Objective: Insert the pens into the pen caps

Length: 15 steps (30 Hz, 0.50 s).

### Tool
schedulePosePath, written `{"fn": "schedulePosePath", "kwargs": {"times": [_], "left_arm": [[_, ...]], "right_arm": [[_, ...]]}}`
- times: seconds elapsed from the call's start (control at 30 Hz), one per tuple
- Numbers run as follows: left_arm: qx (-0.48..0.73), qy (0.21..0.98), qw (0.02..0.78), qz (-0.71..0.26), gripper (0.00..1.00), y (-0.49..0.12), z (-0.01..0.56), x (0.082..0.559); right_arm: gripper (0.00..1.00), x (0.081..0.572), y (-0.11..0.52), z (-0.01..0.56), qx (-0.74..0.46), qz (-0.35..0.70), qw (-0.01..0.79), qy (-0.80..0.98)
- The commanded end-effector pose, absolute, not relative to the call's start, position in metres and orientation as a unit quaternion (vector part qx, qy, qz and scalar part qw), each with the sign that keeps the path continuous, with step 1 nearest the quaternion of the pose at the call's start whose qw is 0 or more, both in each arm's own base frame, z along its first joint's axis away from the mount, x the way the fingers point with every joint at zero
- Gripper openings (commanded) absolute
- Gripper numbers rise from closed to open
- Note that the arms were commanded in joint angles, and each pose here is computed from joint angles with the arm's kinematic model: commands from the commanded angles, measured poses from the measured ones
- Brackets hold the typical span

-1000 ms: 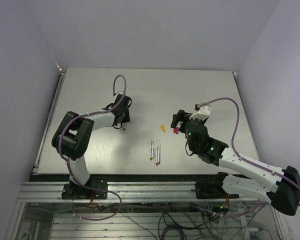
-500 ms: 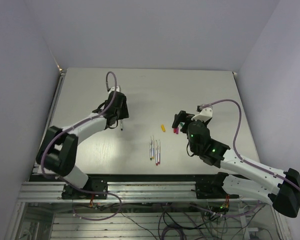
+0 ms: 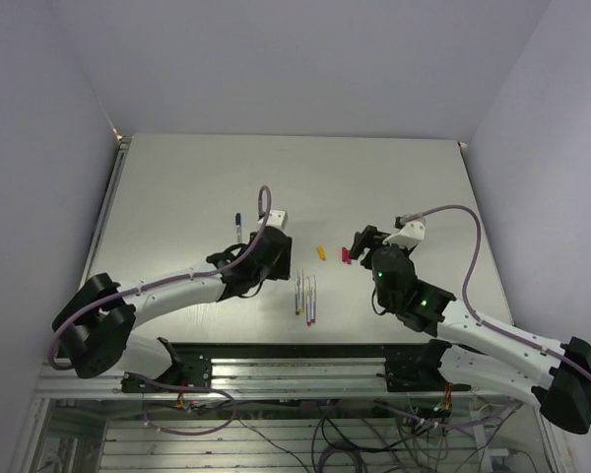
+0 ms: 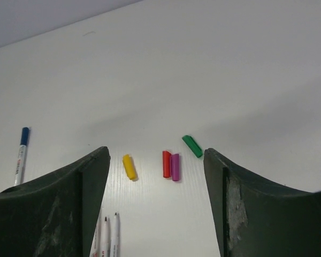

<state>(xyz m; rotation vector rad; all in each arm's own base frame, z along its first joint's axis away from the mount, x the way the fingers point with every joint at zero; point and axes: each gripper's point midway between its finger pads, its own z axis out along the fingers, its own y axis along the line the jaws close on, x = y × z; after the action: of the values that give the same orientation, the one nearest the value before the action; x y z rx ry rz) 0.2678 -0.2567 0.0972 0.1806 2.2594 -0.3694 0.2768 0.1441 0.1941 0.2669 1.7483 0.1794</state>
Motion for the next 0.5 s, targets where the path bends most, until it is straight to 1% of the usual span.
{"fn": "schedulePosePath", "kwargs": {"times": [0.0,0.13,0.47], "left_arm": [[0.060,0.901,0.404,-0.146,0.60,-0.262,0.088,0.259],[0.079,0.911,0.381,-0.133,0.60,-0.274,0.070,0.247],[0.115,0.920,0.360,-0.101,0.58,-0.301,0.053,0.219]], "right_arm": [[0.69,0.269,0.123,0.180,0.162,0.057,0.623,0.763],[0.70,0.262,0.113,0.172,0.187,0.058,0.614,0.765],[0.72,0.250,0.104,0.153,0.212,0.073,0.597,0.770]]}}
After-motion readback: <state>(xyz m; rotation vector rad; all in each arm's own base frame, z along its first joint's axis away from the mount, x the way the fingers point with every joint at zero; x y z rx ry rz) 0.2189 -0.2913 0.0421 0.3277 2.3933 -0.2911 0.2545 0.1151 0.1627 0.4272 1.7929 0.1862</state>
